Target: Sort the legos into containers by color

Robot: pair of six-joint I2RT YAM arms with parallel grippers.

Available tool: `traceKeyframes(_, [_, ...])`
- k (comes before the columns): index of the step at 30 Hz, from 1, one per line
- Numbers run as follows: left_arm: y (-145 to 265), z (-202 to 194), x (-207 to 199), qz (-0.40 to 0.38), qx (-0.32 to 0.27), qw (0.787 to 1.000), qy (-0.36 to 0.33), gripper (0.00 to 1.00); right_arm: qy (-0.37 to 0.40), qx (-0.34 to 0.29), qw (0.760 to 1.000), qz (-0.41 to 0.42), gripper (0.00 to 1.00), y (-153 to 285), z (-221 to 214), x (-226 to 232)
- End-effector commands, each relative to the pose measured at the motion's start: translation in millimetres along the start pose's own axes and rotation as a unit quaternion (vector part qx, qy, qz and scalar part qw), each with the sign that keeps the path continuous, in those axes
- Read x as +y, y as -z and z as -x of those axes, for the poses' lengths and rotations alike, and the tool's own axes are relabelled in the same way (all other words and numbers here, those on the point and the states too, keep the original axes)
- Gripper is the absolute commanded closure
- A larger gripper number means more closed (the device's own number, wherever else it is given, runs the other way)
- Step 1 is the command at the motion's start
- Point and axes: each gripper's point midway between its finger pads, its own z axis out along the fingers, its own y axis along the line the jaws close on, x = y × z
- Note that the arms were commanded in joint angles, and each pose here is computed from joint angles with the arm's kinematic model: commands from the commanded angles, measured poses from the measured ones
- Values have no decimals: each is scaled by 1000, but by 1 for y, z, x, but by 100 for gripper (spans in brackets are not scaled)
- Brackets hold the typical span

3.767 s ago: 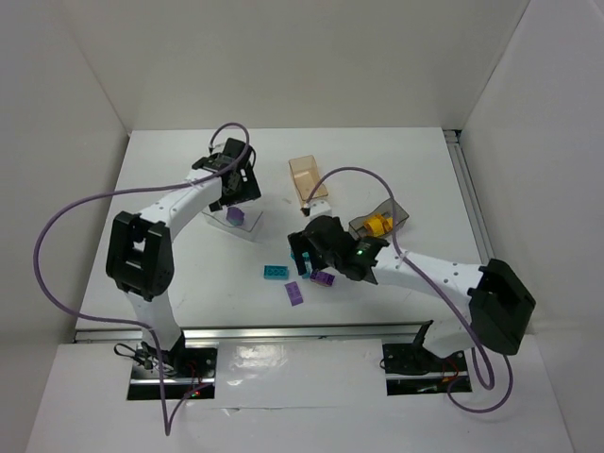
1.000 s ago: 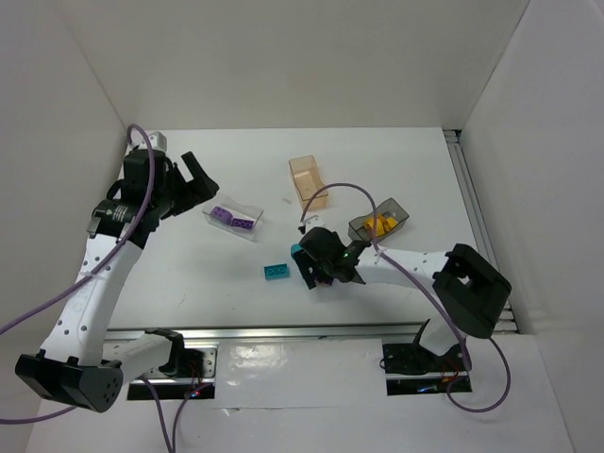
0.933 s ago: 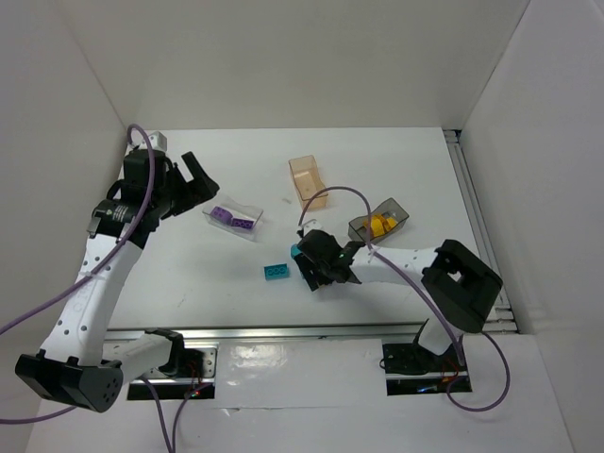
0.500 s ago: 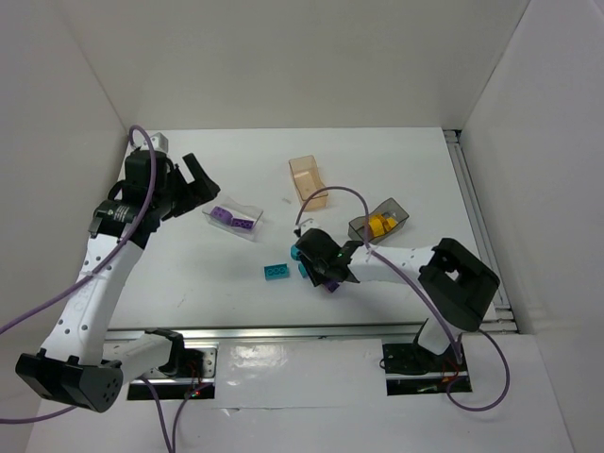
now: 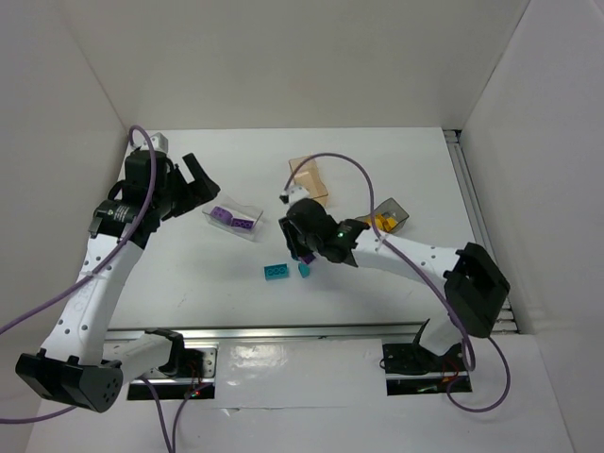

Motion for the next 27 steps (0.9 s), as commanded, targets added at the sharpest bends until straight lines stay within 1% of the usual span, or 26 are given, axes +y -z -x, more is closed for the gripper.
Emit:
traceKeyframes(1, [3,8,-4,-9,-21,1000,-5,0,-7,-92,995,30,66,-2,74,31])
traceKeyframes(3, [8,12,-1,-1,-30,1000,-4,0,0,-122,992,27,66,-15,103,39])
traceKeyframes(4, [14,18,1,3,-40,999,-1,0,-6,-142,989,28,66,-24,125,47])
traceKeyframes(5, [14,17,5,12,-40,999,-1,0,-4,-163,986,29,66,-16,144,50])
traceKeyframes(6, [22,23,6,15,-57,998,6,0,7,-158,987,26,66,-34,145,54])
traceKeyframes(7, [26,25,8,15,-64,998,9,0,10,-162,986,26,66,-40,152,58])
traceKeyframes(8, [31,32,10,19,-77,997,12,0,3,-185,982,26,66,-38,177,63])
traceKeyframes(9, [31,32,10,19,-77,997,12,0,13,-173,985,21,66,-58,172,66])
traceKeyframes(11, [46,43,11,19,-102,994,23,0,16,-178,984,16,66,-72,181,70])
traceKeyframes(12, [46,41,14,27,-98,995,22,0,11,-196,980,21,66,-71,199,76])
traceKeyframes(13, [53,44,15,28,-107,994,23,0,12,-184,983,14,66,-92,193,73])
traceKeyframes(14, [53,44,15,28,-107,994,23,0,14,-192,981,15,64,-97,198,76])
traceKeyframes(15, [57,46,17,28,-114,993,26,0,7,-208,978,16,53,-98,215,75])
traceKeyframes(16, [57,46,17,28,-114,993,26,0,12,-195,981,18,46,-117,207,80])
traceKeyframes(17, [62,50,15,23,-121,992,27,0,10,-192,981,12,39,-123,213,75])
traceKeyframes(18, [62,48,18,31,-120,992,27,0,11,-167,986,7,32,-126,205,74])
traceKeyframes(19, [62,48,18,31,-120,992,27,0,10,-168,986,-1,20,-125,209,72])
traceKeyframes(21, [60,46,19,33,-116,992,27,0,5,-181,983,-9,18,-111,213,66])
traceKeyframes(22, [58,41,18,29,-108,993,26,0,-6,-177,984,-20,20,-98,199,55])
traceKeyframes(24, [52,38,17,26,-99,994,29,0,-26,-192,981,-28,22,-80,192,45])
traceKeyframes(25, [49,35,19,29,-95,995,29,0,-32,-182,982,-41,24,-65,171,31])
traceKeyframes(27, [47,33,18,24,-93,995,28,0,-65,-173,981,-60,26,-55,152,8])
